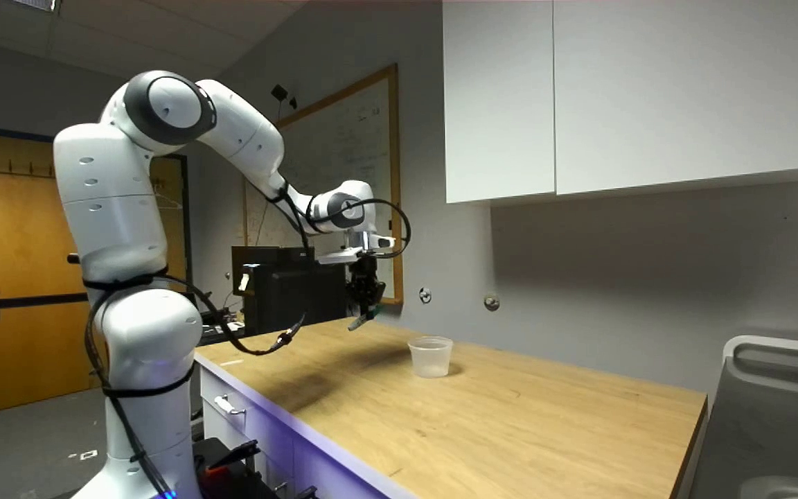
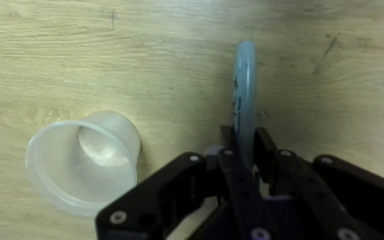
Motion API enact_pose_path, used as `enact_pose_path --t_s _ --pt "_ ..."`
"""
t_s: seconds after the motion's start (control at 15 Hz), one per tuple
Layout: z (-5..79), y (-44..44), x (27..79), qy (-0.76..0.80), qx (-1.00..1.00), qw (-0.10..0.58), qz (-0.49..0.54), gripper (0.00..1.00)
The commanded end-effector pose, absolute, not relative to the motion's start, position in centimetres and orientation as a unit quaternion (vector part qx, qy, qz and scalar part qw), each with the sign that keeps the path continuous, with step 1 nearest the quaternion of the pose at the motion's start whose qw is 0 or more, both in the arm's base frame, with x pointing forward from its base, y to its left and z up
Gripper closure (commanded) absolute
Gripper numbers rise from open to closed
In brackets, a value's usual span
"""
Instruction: Pick the pen and put it in the cup
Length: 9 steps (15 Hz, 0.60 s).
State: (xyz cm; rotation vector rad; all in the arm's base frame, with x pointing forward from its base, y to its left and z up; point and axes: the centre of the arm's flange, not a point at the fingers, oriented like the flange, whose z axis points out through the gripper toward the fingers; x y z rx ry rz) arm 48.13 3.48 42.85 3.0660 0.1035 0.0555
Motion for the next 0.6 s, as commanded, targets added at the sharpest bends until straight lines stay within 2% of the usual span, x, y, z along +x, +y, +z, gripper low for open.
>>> enact_pose_path --t_s 0.0,0.53 --pt "47.5 2.2 48.4 -0.029 0.994 0.055 0.090 0.94" --pt "50.7 -6.6 51.0 -0.137 0.972 0.072 0.177 0.94"
